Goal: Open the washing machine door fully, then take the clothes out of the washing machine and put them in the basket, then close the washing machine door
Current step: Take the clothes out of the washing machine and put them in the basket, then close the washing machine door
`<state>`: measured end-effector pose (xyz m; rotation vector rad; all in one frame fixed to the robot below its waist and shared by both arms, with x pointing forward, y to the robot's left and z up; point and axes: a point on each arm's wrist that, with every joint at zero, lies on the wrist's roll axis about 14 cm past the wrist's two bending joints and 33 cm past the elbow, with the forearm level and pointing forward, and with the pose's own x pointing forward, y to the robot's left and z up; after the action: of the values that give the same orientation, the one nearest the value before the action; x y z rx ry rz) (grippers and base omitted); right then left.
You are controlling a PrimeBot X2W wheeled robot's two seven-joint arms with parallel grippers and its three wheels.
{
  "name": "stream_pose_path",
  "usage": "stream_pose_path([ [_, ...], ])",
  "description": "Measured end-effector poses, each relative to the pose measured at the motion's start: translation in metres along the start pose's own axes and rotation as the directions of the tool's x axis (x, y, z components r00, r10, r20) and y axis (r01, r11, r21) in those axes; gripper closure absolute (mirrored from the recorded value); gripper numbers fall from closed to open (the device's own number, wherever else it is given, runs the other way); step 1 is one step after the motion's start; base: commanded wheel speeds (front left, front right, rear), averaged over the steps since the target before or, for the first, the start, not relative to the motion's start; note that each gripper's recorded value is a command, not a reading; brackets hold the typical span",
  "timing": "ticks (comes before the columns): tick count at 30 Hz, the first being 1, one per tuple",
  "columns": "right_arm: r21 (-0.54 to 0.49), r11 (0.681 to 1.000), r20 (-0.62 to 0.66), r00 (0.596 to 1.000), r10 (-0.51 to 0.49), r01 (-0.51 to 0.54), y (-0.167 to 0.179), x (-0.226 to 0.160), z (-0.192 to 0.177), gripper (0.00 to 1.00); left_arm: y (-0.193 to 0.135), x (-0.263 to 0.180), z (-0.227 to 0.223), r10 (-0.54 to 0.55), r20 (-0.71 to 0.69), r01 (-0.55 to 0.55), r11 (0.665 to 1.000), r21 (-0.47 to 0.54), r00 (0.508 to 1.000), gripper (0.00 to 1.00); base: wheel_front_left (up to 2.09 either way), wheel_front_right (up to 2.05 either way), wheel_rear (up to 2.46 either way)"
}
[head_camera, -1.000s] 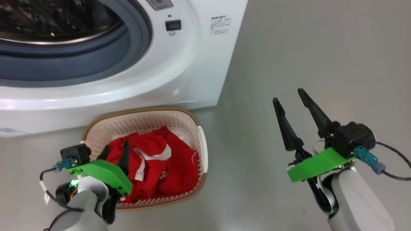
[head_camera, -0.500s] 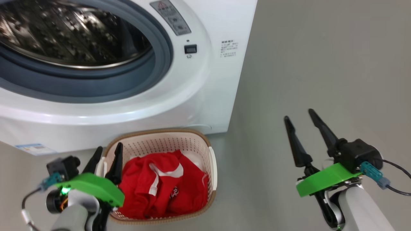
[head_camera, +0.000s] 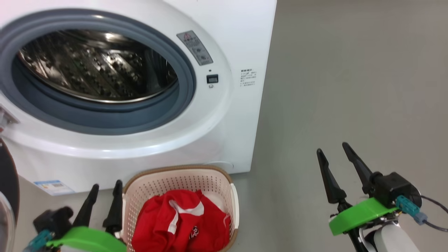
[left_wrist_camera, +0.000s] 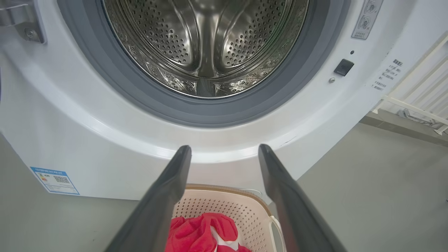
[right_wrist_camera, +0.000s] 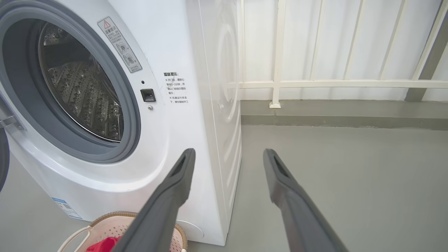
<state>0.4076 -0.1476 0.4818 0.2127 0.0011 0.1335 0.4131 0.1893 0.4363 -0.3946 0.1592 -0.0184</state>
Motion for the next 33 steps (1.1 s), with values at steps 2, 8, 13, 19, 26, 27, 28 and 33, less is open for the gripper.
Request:
stream_pose_path([
  [2, 0.0, 1.0, 0.004, 1.0, -0.005, 0.005, -0.001, -0.005, 0.002, 0.0, 0.0, -0.007, 0.007, 0.0, 0.026, 0.0, 1.0, -0.001, 1.0, 0.0, 0.0, 0.0, 0.0],
  [8, 0.002, 1.0, 0.018, 0.999, -0.028, 0.028, -0.006, -0.02, 0.007, 0.0, 0.002, -0.027, 0.024, 0.013, 0.099, -0.011, 1.0, -0.027, 0.995, 0.0, 0.0, 0.0, 0.0],
  [13, 0.002, 0.999, 0.035, 0.999, -0.034, 0.034, -0.007, -0.029, 0.013, 0.0, -0.002, -0.042, 0.04, -0.024, 0.143, 0.011, 0.996, 0.089, 0.989, 0.0, 0.0, 0.0, 0.0],
  [19, 0.002, 0.999, 0.051, 0.998, -0.034, 0.034, -0.006, -0.036, 0.018, 0.0, -0.003, -0.059, 0.041, -0.034, 0.154, 0.011, 0.988, 0.152, 0.987, 0.0, 0.0, 0.0, 0.0],
  [26, 0.003, 0.999, 0.052, 0.998, -0.033, 0.033, -0.005, -0.04, 0.018, 0.0, -0.005, -0.068, 0.047, -0.032, 0.181, 0.002, 0.986, 0.164, 0.983, 0.0, 0.0, 0.0, 0.0],
  [27, 0.003, 0.999, 0.053, 0.998, -0.033, 0.033, -0.004, -0.04, 0.018, 0.0, -0.005, -0.069, 0.045, -0.028, 0.179, -0.001, 0.987, 0.161, 0.983, 0.0, 0.0, 0.0, 0.0],
  [28, 0.003, 1.0, 0.055, 0.998, -0.032, 0.032, -0.004, -0.04, 0.019, 0.0, -0.004, -0.071, 0.044, -0.024, 0.178, -0.005, 0.987, 0.159, 0.984, 0.0, 0.0, 0.0, 0.0],
  [33, 0.002, 1.0, 0.061, 0.998, -0.028, 0.028, -0.003, -0.041, 0.021, 0.0, -0.002, -0.072, 0.047, -0.015, 0.189, -0.017, 0.986, 0.166, 0.982, 0.0, 0.0, 0.0, 0.0],
])
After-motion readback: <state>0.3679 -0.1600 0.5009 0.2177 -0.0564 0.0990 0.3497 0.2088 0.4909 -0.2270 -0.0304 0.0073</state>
